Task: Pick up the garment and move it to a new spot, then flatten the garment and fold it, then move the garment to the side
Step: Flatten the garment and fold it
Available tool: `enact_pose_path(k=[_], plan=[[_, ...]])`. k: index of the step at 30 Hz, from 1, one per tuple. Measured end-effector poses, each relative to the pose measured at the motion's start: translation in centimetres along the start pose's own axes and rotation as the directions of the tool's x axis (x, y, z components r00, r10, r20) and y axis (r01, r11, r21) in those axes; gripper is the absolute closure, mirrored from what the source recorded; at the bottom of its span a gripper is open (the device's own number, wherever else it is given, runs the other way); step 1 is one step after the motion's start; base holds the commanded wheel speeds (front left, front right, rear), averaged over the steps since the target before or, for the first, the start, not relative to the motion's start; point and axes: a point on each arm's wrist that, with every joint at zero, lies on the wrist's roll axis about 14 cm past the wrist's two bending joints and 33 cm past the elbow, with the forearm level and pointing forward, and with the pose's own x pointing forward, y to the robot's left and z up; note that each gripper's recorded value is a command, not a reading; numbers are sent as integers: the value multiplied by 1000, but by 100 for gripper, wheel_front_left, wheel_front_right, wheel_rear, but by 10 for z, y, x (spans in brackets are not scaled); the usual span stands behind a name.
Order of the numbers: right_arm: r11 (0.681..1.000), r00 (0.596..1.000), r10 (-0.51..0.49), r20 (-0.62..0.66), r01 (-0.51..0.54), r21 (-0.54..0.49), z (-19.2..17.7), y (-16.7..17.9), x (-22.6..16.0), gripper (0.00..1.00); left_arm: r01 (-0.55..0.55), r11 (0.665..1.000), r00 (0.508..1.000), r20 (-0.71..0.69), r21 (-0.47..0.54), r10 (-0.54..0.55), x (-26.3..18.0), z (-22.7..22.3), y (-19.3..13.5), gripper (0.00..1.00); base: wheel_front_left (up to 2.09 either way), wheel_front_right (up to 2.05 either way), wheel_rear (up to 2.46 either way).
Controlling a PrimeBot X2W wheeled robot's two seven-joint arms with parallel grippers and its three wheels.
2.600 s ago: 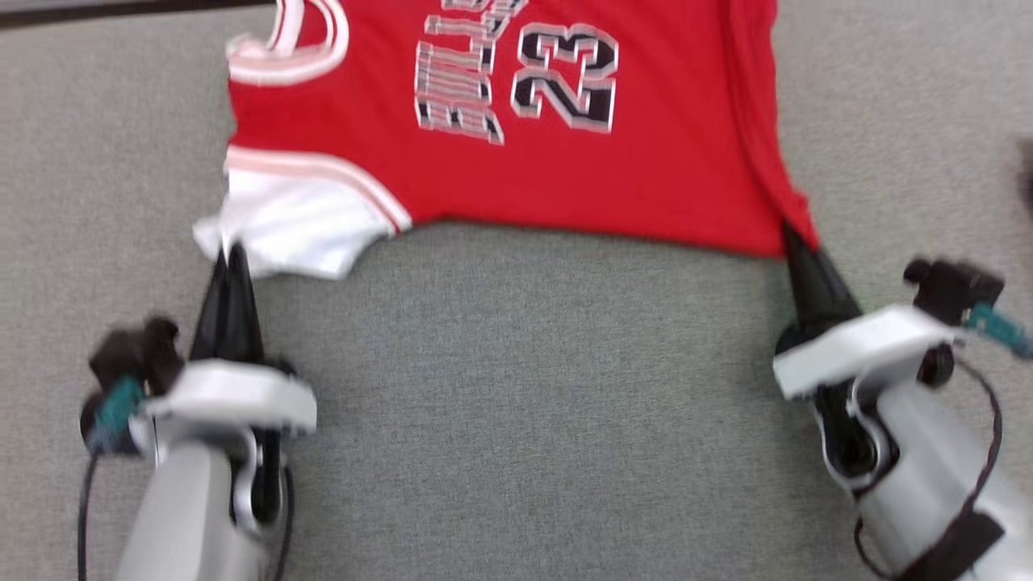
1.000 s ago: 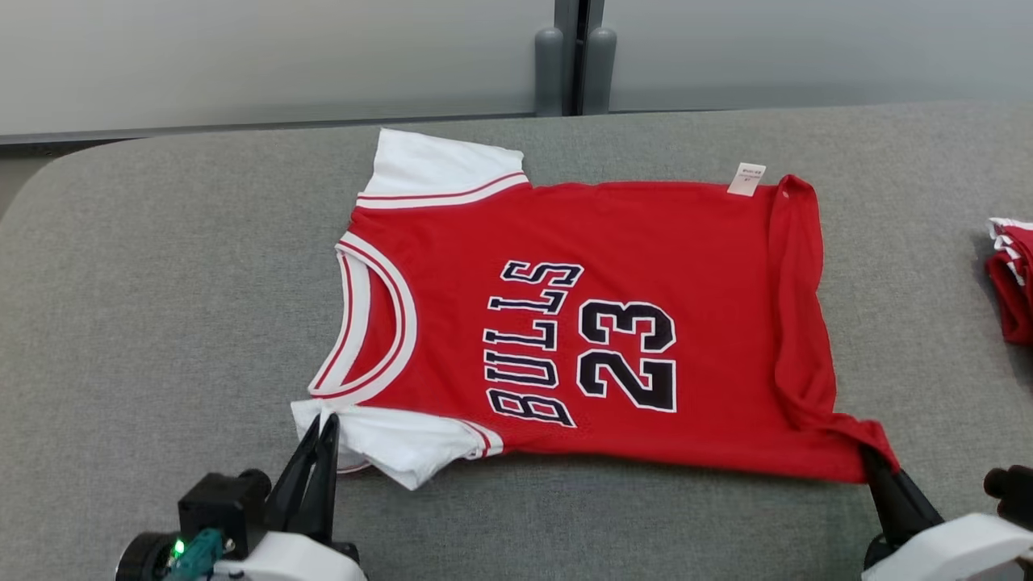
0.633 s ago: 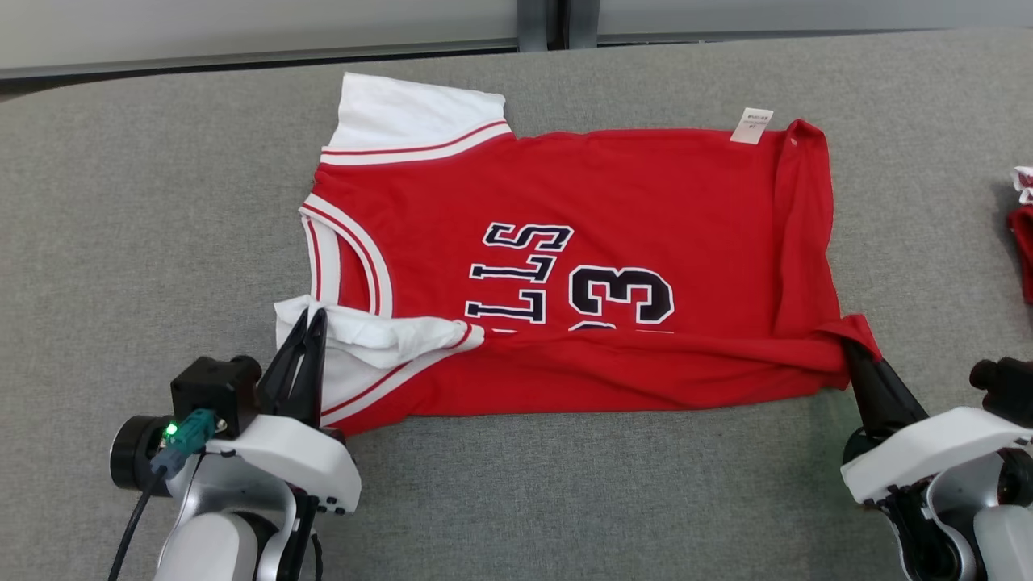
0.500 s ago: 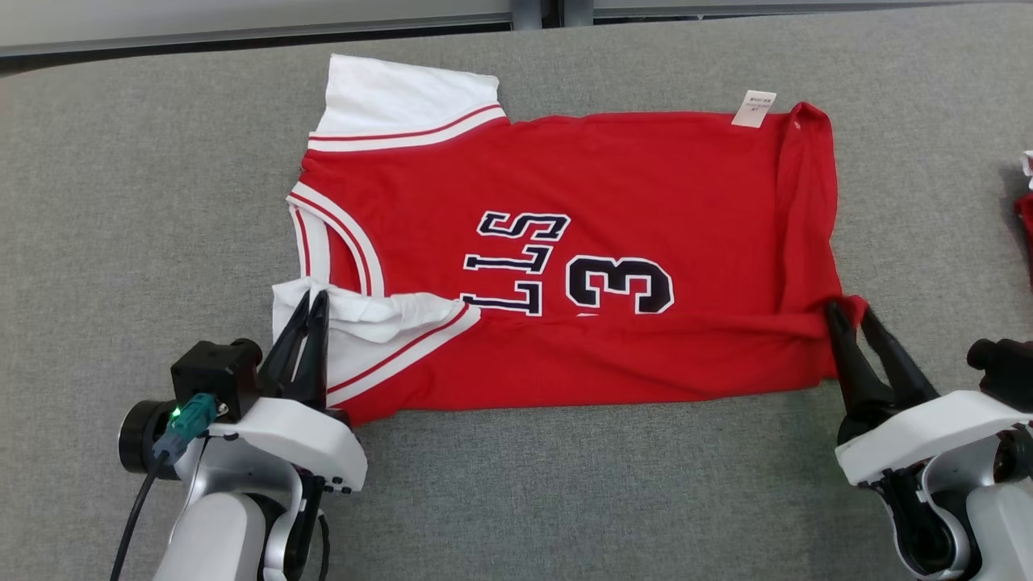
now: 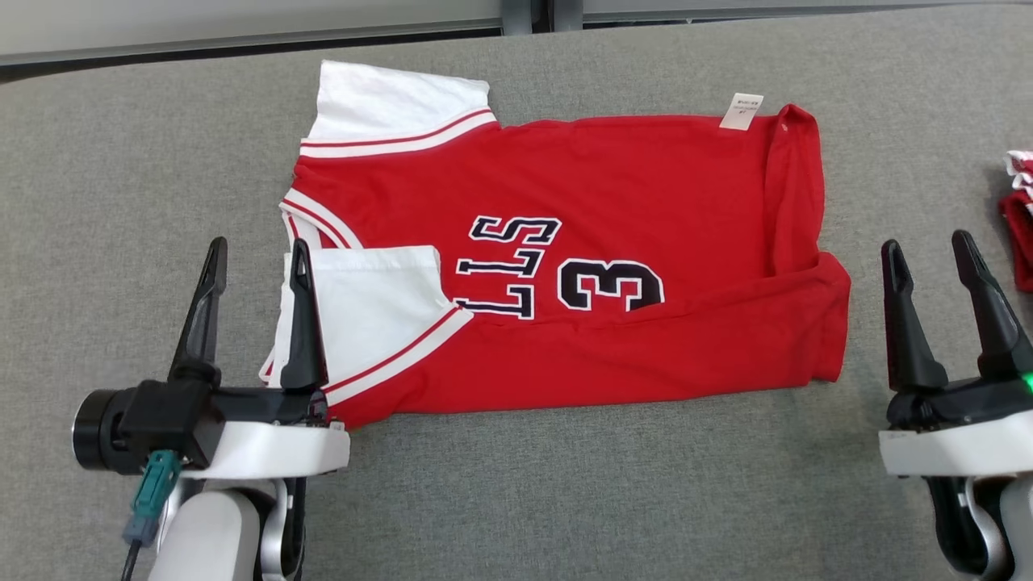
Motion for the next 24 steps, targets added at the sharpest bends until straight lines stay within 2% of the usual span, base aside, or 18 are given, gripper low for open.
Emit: enact_pose_path(k=[4,12,24], plan=[[998,1000,-16,-20,15,-53,-2,-2,-23,0,-11,1000,1000,8,29,11,-18,6,3,0,0,0,0],[998,996,-52,-76,49,-45,-13,4,-58,0,-11,999,995,-95,37,14,-56,-18,4,0,0,0,0],[998,995,-59,-76,56,-38,-10,6,-62,0,-18,999,991,-129,32,22,-65,-26,10,0,0,0,0]])
